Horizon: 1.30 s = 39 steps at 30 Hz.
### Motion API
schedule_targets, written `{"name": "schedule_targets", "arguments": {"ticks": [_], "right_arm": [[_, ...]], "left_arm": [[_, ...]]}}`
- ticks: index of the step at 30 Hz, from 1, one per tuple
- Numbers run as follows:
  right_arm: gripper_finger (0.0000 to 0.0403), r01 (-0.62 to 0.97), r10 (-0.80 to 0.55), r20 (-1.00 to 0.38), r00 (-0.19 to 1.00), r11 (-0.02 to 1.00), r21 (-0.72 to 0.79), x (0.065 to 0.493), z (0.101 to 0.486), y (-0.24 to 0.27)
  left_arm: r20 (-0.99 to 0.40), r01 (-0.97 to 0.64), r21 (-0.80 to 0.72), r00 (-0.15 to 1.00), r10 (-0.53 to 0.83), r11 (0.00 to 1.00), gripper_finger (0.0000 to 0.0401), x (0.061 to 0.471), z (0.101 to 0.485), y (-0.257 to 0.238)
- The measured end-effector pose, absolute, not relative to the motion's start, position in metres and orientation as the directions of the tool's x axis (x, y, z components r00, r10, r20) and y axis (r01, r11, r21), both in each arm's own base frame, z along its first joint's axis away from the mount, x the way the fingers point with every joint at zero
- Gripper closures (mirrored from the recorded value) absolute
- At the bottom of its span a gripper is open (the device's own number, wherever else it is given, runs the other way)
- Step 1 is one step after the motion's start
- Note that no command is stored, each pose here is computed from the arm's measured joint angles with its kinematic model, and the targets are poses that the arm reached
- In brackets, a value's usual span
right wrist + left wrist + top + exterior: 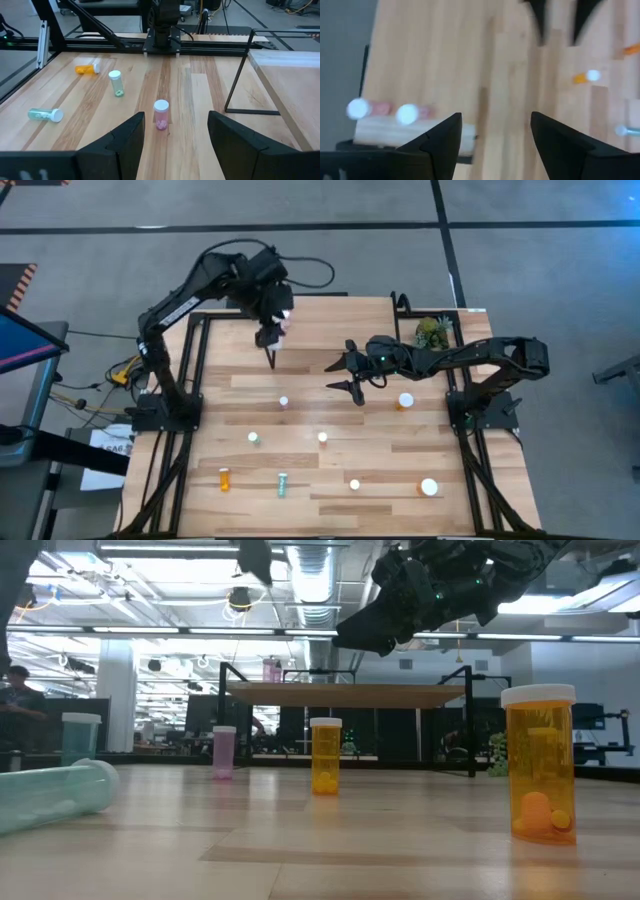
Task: Pick and place medicine bottles onto shelf by color
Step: Put the pink pill bottle on the shelf aligned with the other pink pill bottles
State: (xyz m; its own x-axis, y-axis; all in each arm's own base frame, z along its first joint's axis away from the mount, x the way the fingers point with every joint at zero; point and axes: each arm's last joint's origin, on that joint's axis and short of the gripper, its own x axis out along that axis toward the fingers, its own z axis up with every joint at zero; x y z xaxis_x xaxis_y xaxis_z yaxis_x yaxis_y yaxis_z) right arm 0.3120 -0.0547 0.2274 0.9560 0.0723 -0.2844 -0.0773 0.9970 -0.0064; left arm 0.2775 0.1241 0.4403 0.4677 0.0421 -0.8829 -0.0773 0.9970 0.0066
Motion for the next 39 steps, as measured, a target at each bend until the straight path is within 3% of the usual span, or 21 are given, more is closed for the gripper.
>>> {"name": "schedule_targets", "arguments": {"ticks": [7, 12, 20, 26, 32, 39], "right_arm": [[0.0163, -0.075, 0.072, -0.286, 0.956, 0.997, 0.001, 0.312, 0.227, -0.055], [0.0163, -0.083, 0.086, -0.278, 0.957, 0.996, 0.024, 0.312, 0.228, -0.052], [0.0163, -0.156, 0.149, -0.236, 0.960, 0.988, -0.009, 0.300, 0.251, -0.034], [0.0163, -0.140, 0.129, -0.260, 0.957, 0.990, -0.027, 0.284, 0.266, -0.023], [0.0163, -0.135, 0.123, -0.258, 0.958, 0.990, -0.031, 0.277, 0.273, -0.022], [0.0163, -0.135, 0.118, -0.257, 0.959, 0.989, -0.052, 0.277, 0.273, -0.023]], "left_arm": [[-0.848, 0.004, 0.059, 0.527, 0.048, 0.998, 0.0177, 0.267, 0.465, 0.051], [-0.860, 0.048, 0.054, 0.510, 0.022, 0.997, 0.0177, 0.273, 0.460, 0.005], [-0.931, 0.102, 0.130, 0.356, 0.086, 0.986, 0.0177, 0.282, 0.406, -0.053], [-0.885, 0.144, 0.155, 0.461, 0.073, 0.977, 0.0177, 0.272, 0.362, -0.076], [-0.815, 0.083, 0.106, 0.579, 0.039, 0.991, 0.0177, 0.255, 0.310, -0.071], [-0.819, -0.027, 0.055, 0.570, 0.060, 0.998, 0.0177, 0.247, 0.261, -0.060]]}}
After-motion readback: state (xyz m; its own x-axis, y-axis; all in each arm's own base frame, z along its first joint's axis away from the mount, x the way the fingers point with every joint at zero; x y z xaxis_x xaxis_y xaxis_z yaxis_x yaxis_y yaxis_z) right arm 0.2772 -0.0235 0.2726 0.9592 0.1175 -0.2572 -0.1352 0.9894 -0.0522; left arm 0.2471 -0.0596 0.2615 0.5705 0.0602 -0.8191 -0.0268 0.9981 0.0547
